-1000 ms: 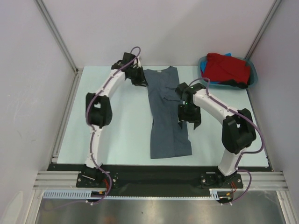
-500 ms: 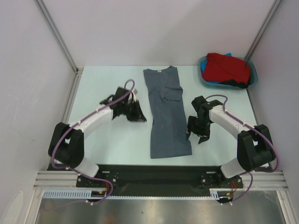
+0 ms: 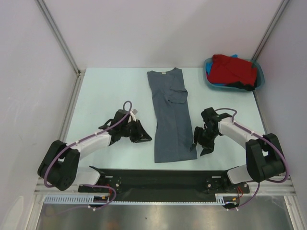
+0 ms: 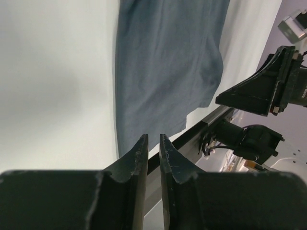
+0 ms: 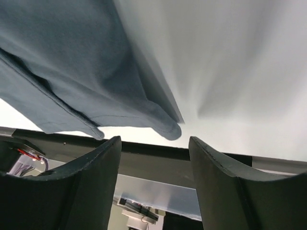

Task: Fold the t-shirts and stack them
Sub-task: Fold the tshirt

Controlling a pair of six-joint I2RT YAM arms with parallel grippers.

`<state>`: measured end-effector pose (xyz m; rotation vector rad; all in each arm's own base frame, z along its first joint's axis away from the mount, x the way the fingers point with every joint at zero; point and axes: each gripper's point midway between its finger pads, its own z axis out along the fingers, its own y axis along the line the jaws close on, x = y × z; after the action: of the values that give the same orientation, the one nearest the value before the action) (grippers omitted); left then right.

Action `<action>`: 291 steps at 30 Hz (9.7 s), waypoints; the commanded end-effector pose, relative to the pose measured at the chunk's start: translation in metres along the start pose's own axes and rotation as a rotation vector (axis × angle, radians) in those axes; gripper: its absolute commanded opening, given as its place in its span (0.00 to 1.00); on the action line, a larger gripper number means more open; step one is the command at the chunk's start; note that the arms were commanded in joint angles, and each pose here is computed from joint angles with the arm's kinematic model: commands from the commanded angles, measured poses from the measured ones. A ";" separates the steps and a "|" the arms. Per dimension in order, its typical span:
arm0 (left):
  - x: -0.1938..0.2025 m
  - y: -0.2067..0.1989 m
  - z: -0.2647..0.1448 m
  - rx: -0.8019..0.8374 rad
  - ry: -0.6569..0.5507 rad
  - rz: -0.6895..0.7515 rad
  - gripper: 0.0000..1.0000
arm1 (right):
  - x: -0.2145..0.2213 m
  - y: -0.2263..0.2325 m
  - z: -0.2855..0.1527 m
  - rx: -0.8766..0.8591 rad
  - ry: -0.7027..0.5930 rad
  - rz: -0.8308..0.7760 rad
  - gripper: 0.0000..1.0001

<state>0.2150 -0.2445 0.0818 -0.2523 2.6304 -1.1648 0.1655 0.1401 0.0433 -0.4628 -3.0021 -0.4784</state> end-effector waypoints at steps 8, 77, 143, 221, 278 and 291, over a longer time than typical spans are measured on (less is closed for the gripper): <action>0.025 -0.012 0.018 0.145 0.059 -0.071 0.19 | -0.011 0.007 0.008 -0.034 -0.022 0.007 0.58; 0.092 0.021 0.011 0.008 0.126 -0.100 1.00 | 0.038 0.000 -0.007 -0.065 0.200 -0.080 0.00; 0.124 0.009 0.000 -0.206 0.270 0.083 0.01 | 0.069 -0.003 -0.021 -0.028 0.290 -0.193 0.00; -0.142 -0.042 0.068 -0.108 0.220 0.048 0.00 | -0.190 0.108 -0.014 0.014 -0.039 -0.090 0.14; -0.161 -0.071 0.129 0.209 0.223 0.085 1.00 | -0.243 0.095 0.033 0.077 -0.123 -0.098 0.14; -0.181 -0.073 0.133 0.221 0.201 0.144 1.00 | -0.263 0.013 0.023 0.340 -0.182 0.017 0.13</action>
<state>0.4231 -0.3409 0.0754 0.0419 2.6399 -1.4922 0.4085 0.1575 0.0176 -0.4427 -3.0583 -0.3672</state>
